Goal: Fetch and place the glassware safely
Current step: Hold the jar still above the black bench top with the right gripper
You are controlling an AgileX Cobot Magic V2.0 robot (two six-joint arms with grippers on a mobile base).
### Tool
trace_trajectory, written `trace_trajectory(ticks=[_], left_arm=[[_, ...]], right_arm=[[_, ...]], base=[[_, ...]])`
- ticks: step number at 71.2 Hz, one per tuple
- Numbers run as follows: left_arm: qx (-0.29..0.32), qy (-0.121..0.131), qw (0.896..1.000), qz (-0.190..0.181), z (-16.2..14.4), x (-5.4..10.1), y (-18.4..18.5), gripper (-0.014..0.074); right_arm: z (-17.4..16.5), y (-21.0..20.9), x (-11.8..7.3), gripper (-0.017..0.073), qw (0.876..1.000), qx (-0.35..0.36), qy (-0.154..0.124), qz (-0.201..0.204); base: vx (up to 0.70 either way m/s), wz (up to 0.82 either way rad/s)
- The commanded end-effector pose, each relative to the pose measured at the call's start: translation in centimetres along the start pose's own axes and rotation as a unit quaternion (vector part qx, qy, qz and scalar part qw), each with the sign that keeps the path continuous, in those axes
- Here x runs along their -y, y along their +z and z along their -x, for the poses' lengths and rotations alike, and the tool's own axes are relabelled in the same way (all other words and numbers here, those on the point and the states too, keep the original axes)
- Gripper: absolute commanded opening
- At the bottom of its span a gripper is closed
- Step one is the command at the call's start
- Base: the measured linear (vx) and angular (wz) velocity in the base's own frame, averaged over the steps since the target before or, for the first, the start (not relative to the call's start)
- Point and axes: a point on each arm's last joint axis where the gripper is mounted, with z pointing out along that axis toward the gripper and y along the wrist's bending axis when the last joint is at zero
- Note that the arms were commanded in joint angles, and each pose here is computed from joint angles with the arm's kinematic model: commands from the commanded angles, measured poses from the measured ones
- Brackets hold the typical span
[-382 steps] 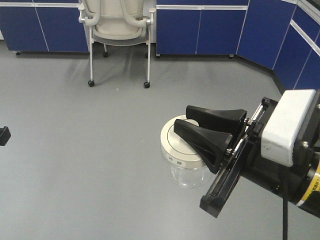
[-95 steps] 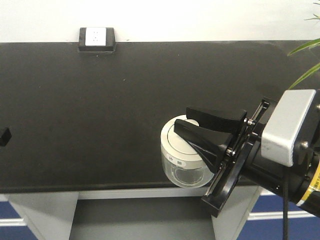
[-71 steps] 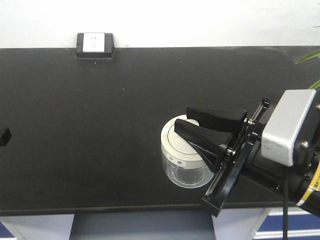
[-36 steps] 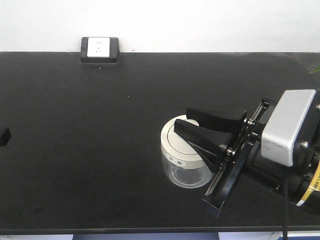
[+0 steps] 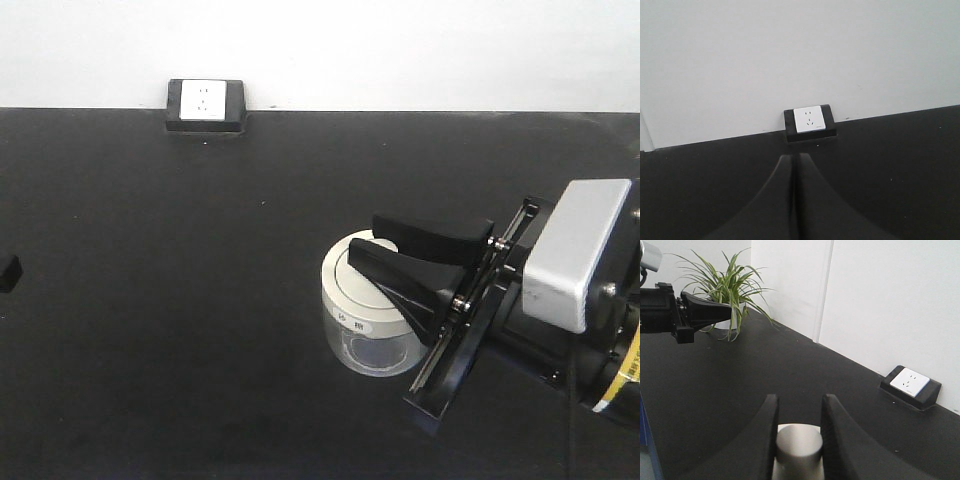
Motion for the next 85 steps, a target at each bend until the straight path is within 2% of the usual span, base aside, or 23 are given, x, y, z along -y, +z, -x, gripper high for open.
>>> trace_trajectory(ticks=[1, 85], left_arm=[[0.052, -0.004, 0.999, 0.002, 1.62, -0.06, -0.06, -0.0007], [0.052, -0.004, 0.999, 0.002, 1.62, -0.06, -0.06, -0.0007]], right_arm=[[1.97, -0.20, -0.21, -0.0003, 0.998, 0.057, 0.002, 0.015], [1.97, -0.20, -0.22, -0.0003, 0.998, 0.057, 0.002, 0.015]], base=[[0.03, 0.02], [0.00, 0.00]])
